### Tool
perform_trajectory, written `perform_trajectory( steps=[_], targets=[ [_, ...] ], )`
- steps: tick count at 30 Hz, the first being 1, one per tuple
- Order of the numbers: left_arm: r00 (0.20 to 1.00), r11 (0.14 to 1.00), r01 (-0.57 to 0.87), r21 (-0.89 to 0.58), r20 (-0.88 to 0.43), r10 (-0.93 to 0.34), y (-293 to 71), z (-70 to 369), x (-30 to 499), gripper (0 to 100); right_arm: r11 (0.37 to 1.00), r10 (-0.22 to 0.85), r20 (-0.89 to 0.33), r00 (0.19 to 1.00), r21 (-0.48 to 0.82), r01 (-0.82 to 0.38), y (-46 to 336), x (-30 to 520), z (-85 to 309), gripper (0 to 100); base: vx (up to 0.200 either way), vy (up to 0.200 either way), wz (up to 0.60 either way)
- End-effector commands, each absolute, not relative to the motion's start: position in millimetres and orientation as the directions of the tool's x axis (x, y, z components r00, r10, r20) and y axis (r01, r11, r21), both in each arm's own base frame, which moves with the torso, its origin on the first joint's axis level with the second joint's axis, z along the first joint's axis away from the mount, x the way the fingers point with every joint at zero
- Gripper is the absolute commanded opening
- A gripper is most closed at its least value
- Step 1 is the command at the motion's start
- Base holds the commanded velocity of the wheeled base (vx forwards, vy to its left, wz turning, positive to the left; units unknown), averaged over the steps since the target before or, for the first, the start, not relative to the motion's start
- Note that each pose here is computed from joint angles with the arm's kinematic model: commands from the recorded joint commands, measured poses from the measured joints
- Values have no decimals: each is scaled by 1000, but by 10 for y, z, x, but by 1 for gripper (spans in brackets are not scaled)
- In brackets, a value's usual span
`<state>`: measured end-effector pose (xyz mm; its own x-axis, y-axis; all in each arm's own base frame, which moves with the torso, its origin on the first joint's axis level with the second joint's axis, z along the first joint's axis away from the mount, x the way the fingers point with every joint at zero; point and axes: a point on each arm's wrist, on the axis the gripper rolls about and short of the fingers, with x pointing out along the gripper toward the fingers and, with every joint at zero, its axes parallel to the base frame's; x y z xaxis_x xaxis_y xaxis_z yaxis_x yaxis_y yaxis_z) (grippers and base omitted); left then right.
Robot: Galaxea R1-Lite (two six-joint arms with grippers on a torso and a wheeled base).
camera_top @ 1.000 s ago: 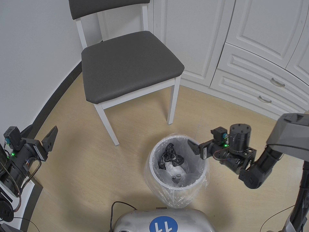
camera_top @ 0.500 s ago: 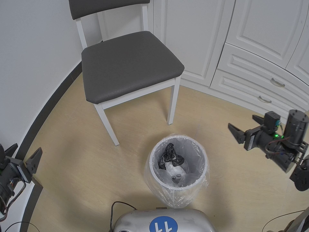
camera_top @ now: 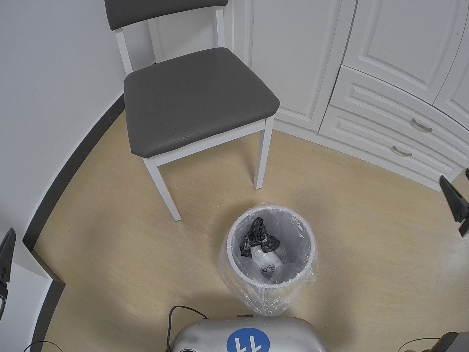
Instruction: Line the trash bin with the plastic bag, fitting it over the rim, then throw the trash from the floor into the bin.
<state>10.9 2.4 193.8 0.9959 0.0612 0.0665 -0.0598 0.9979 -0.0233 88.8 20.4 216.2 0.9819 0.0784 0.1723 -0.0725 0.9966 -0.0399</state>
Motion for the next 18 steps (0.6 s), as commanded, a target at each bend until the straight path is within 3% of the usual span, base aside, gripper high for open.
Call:
perform_trajectory(
  steps=[1, 9, 18],
  targets=[
    [970, 996, -77, -46, 227, 86, 55, 1784, -467, 100, 997, -73, 431, 900, 16, 73, -91, -377, 1911, 100, 0, 0, 0],
    [971, 996, -74, -39, 226, 81, 22, 1548, -606, 100, 988, -146, 467, 872, 119, 101, -54, -518, 1751, 100, 0, 0, 0],
    [984, 994, -106, -35, 137, 110, 26, 1286, -466, 100, 996, -78, 343, 936, 69, 58, -19, -379, 1285, 100, 0, 0, 0]
  ],
)
